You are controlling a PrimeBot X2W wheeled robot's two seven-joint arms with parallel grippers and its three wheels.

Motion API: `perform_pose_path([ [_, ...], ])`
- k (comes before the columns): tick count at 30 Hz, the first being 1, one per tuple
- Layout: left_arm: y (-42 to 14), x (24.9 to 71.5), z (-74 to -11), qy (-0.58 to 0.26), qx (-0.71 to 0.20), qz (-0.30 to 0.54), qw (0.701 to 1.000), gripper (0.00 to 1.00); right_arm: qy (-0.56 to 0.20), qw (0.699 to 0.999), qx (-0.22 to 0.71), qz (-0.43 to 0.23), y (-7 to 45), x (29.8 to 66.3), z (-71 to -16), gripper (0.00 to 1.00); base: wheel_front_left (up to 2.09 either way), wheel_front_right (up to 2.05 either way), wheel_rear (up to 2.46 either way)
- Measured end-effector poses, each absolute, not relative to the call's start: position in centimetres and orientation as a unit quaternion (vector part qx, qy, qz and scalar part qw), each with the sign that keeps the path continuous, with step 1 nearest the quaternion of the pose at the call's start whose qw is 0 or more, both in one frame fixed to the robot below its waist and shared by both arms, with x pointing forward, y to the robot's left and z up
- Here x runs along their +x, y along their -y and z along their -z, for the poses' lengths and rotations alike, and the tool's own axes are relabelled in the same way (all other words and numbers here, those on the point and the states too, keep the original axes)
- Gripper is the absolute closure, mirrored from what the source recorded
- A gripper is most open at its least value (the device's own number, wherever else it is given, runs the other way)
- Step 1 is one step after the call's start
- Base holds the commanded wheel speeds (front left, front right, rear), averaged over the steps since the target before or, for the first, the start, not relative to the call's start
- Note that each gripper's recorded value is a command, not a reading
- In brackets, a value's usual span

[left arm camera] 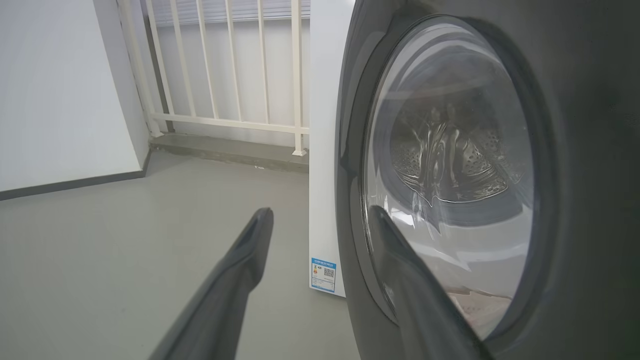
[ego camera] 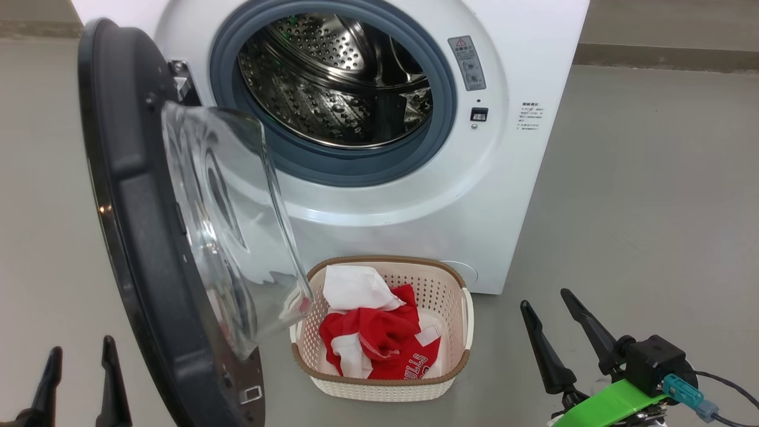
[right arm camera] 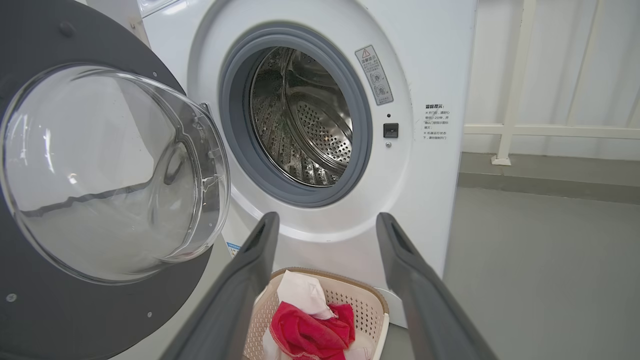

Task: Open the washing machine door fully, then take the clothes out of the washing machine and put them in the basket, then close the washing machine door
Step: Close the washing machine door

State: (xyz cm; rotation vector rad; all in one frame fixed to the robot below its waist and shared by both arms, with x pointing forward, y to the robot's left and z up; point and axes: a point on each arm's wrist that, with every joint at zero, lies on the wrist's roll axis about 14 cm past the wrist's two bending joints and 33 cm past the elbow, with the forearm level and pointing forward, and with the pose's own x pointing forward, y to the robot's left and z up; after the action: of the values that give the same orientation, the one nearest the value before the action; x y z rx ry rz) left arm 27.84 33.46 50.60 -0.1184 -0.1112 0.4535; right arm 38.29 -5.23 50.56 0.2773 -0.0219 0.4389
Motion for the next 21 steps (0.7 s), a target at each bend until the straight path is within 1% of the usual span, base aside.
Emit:
perform_pose_path([
  [10,-33.5,27.7,-50.5,0.051,-0.052,-0.226,0.971,0.00,0.010,0.966,0.137,-0.219,5.1,38.3,-50.5,0.00,0.00,0.00,0.00],
  [11,-33.5,27.7,-50.5,0.051,-0.050,-0.225,0.972,0.08,0.010,0.966,0.137,-0.219,5.1,38.3,-50.5,0.00,0.00,0.00,0.00],
  [12,-33.5,27.7,-50.5,0.050,-0.049,-0.225,0.972,0.22,0.010,0.966,0.137,-0.219,5.1,38.3,-50.5,0.00,0.00,0.00,0.00],
  [13,-33.4,27.7,-50.4,0.050,-0.050,-0.225,0.972,0.22,0.010,0.966,0.137,-0.219,5.1,38.3,-50.5,0.00,0.00,0.00,0.00],
  [14,-33.5,27.7,-50.3,0.049,-0.051,-0.225,0.972,0.78,0.010,0.966,0.137,-0.219,5.1,38.3,-50.5,0.00,0.00,0.00,0.00],
  [15,-33.5,27.7,-50.3,0.048,-0.052,-0.226,0.972,1.00,0.010,0.966,0.137,-0.219,5.1,38.3,-50.5,0.00,0.00,0.00,0.00],
  [18,-33.7,27.6,-50.3,0.054,-0.070,-0.230,0.969,1.00,0.010,0.966,0.137,-0.220,5.0,38.3,-50.5,0.00,0.00,0.00,0.00],
  [21,-34.5,27.6,-50.9,0.081,-0.119,-0.247,0.958,1.00,0.010,0.966,0.137,-0.221,5.0,38.3,-50.6,0.00,0.00,0.00,0.00],
])
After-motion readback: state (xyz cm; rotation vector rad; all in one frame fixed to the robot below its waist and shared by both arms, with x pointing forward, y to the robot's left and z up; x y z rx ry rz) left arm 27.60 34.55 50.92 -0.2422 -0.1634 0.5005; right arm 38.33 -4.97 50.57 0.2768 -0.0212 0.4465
